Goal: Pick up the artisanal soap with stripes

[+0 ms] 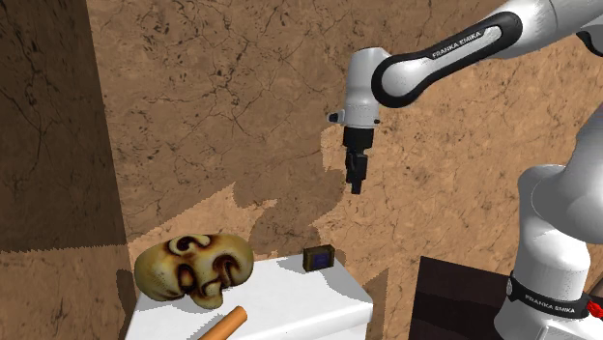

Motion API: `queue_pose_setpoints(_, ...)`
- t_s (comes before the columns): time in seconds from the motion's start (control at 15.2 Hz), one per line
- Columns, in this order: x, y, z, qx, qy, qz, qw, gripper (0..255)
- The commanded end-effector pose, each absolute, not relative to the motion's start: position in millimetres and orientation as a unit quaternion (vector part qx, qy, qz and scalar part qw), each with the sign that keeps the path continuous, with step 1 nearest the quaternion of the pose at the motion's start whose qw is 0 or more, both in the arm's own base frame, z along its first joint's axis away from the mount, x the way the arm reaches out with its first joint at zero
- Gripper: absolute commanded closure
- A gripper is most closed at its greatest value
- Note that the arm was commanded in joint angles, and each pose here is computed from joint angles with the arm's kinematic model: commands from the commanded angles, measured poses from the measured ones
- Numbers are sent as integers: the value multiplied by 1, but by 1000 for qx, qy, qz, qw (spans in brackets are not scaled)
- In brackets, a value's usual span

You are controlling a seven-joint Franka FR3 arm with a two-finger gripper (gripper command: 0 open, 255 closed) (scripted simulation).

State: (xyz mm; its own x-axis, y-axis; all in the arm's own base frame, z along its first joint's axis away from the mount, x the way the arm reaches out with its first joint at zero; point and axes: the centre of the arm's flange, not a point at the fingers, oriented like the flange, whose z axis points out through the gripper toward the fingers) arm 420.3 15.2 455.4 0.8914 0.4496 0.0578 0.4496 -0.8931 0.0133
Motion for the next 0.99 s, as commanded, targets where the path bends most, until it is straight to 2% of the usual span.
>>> queue_pose_setpoints(0.0, 434, 23, 433, -966, -256, -27, -3, 0)
queue_pose_setpoints(0.73, 491, 71, 304, -923, -385, -7, -22, 0)
queue_pose_setpoints(0.92, 493, 74, 286, -920, -392, -6, -23, 0)
